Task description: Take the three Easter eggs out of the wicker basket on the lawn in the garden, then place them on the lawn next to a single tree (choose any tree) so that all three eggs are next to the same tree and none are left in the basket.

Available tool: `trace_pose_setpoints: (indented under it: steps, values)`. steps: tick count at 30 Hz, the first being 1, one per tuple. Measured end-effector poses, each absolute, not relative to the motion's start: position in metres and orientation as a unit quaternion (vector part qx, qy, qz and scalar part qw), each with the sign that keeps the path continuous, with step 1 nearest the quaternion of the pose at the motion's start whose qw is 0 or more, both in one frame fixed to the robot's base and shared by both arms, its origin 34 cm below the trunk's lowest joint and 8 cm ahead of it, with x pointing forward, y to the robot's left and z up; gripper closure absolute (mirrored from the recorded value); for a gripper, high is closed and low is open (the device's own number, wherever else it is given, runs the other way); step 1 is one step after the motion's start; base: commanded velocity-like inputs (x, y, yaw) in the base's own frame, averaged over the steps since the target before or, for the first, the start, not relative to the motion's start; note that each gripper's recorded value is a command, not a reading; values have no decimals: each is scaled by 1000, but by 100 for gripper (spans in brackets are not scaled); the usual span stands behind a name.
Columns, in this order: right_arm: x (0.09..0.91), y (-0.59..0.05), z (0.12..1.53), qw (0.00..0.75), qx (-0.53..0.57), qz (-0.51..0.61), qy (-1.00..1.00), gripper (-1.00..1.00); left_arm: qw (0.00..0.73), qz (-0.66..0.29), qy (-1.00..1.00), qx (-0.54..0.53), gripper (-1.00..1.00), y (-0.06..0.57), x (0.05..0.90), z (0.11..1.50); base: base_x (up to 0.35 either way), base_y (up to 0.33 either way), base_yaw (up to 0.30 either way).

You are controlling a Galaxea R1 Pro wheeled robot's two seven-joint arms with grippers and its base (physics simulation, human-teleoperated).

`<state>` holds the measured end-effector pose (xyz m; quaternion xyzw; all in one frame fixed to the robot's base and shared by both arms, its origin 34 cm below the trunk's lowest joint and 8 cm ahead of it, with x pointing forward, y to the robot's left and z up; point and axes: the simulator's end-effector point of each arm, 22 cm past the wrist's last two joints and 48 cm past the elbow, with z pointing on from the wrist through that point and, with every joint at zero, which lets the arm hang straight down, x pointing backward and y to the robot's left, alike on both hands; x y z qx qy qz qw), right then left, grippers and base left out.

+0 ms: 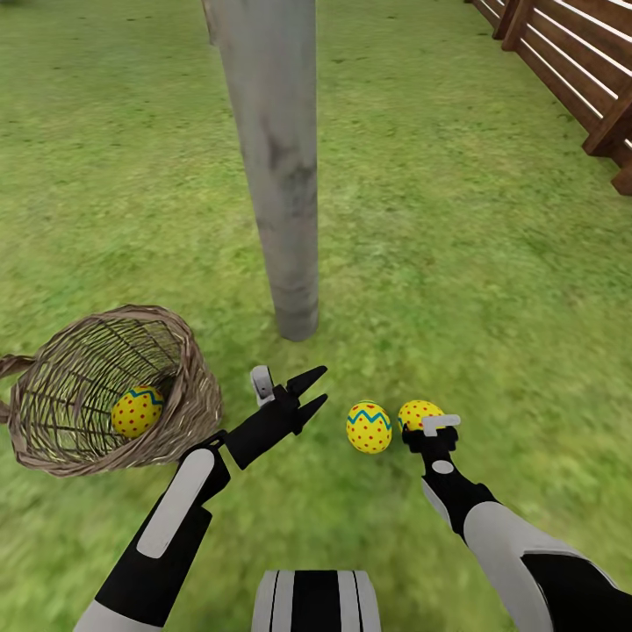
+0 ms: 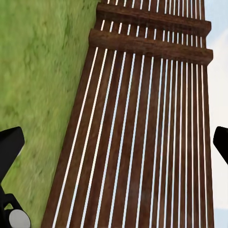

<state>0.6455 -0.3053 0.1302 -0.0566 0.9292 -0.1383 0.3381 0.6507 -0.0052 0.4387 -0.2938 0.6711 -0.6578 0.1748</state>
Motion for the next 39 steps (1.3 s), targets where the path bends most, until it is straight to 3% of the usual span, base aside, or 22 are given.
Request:
trace_pose_setpoints:
  steps: [19, 39]
  values:
    - [634, -302, 131, 327, -58, -131, 934, -100, 182, -662, 668, -286, -100, -5, 652, 454, 0, 0, 0]
    - [665, -300, 181, 368, -53, -131, 919, -100, 206, -675, 660, -257, -100, -9, 652, 502, 0, 0, 0]
